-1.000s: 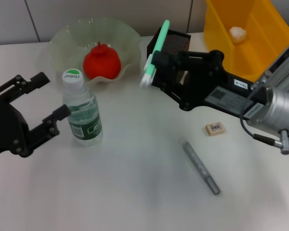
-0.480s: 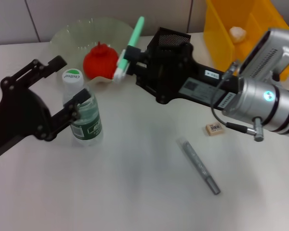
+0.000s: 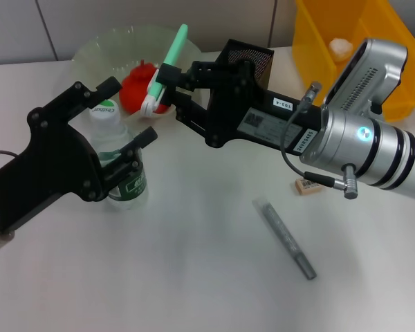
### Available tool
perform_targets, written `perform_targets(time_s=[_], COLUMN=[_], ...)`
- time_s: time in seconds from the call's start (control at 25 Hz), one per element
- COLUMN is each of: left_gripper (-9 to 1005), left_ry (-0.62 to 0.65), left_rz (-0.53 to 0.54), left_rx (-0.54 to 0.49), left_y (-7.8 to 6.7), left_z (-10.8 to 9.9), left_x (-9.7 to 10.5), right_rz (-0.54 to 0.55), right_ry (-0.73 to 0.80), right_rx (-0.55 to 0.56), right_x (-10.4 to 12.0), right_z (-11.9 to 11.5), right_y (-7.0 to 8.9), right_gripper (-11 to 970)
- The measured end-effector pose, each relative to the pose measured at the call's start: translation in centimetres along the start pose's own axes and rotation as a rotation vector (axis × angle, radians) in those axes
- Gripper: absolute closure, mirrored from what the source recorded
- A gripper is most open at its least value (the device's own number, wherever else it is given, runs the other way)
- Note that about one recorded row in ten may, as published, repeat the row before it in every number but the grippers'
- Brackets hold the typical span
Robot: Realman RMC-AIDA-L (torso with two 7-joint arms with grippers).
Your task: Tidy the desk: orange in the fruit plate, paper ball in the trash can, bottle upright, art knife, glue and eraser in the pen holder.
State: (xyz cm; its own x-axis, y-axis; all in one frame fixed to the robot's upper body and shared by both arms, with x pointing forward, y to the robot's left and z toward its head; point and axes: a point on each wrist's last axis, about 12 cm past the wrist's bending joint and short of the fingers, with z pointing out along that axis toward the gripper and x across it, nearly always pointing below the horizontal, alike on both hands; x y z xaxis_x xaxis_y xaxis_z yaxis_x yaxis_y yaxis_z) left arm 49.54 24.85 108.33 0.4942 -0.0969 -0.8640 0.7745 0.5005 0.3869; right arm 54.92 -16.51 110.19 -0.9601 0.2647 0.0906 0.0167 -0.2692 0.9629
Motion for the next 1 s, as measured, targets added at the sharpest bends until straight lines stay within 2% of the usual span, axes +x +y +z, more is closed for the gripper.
perform_targets(time_s=[0.52, 1.0], left_gripper=[535, 541], left_ry=[-0.036, -0.018], left_rz=[0.068, 0.107], left_rx=[-0.057, -0.095], left_y=[-1.1, -1.1], left_z=[0.9, 1.4], left_x=[0.4, 0.8], right_rz=[0.015, 0.012], right_ry=[-0.009, -0.023], right_rx=[0.020, 0.004], right_x=[0.0, -0.1], right_z=[0.8, 0.9], right_y=[-0.4, -0.4], right_gripper=[685, 679])
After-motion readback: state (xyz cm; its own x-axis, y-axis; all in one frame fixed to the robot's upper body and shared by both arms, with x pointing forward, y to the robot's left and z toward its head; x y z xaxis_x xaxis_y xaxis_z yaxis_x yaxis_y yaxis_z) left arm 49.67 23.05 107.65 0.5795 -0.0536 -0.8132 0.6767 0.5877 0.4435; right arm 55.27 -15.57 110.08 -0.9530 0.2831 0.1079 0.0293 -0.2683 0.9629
